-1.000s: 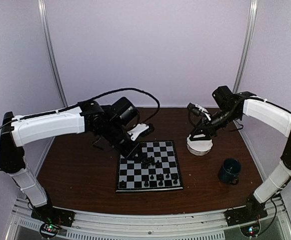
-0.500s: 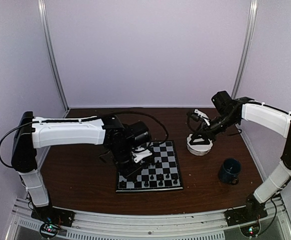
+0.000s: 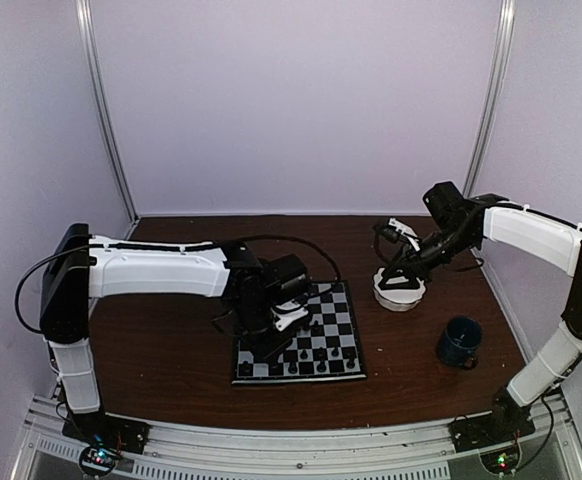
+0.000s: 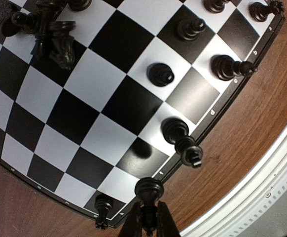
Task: Set up the chess pieces on the board
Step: Place the bishop on f8.
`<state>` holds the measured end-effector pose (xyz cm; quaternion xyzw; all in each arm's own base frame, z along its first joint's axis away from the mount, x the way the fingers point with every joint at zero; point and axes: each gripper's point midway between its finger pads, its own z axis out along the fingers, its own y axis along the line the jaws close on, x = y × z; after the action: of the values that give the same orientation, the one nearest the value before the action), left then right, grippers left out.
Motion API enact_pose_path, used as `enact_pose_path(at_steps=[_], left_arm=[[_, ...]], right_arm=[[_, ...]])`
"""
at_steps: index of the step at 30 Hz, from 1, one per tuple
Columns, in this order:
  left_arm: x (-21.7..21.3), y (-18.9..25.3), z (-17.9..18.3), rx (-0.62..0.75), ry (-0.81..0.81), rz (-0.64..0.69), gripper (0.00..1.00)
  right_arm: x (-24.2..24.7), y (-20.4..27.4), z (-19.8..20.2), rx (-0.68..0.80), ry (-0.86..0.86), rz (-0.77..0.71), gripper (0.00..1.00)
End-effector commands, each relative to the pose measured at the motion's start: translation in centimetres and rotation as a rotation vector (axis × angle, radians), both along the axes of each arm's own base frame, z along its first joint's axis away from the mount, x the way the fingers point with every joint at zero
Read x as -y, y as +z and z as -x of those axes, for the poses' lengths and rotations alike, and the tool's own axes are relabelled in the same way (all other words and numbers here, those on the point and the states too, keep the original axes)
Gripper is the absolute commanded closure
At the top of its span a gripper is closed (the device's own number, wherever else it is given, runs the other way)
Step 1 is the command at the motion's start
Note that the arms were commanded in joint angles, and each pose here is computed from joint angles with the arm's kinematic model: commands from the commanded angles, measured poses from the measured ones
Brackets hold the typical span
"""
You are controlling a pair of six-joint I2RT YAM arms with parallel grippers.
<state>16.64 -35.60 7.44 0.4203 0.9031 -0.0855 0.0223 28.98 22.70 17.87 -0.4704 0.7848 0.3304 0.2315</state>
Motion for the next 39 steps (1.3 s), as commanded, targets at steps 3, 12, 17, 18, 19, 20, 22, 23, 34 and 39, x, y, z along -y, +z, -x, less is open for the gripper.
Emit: enact_pose_path(at_steps=[3,12,17,18,19,20,22,23,34,39], left_arm=[[1.2,-0.3,-0.9,0.029,0.021,0.020,0.95],[1.7,-1.0,-1.0,0.022,0.019,0.017,0.95],[1.6,-1.3,-1.0,0.016,0.018,0.010,0.95],[1.5,-1.3,-1.0,0.016,0.019,0.009,0.95],[1.5,-1.4,-1.0,0.016,0.019,0.008,0.95],[1.5,-1.4,-1.0,0.014,0.018,0.006,0.95],[1.4,-1.5,-1.0,0.015,0.018,0.003,0.95],[1.4,-1.6,-0.9,0.013,0.016,0.001,0.95],[1.3,-2.4,-0.8,0.002,0.014,-0.017,0.93],[1.1,-2.6,-0.9,0.005,0.012,-0.029,0.92]], right_arm=[[-0.4,0.4,-0.1,0.009,0.012,-0.020,0.48],[-0.5,0.4,-0.1,0.002,0.011,-0.022,0.48],[-0.5,0.3,0.0,-0.005,0.012,-0.022,0.47],[-0.5,0.2,0.0,-0.005,0.013,-0.022,0.48],[-0.5,0.2,-0.1,-0.004,0.013,-0.022,0.47],[-0.5,0.2,-0.1,-0.005,0.013,-0.022,0.47],[-0.5,0.2,0.0,-0.008,0.013,-0.022,0.47],[-0.5,0.2,0.0,-0.009,0.013,-0.022,0.48],[-0.6,0.0,-0.1,-0.015,0.015,-0.021,0.48],[-0.6,0.0,-0.1,-0.016,0.016,-0.019,0.48]])
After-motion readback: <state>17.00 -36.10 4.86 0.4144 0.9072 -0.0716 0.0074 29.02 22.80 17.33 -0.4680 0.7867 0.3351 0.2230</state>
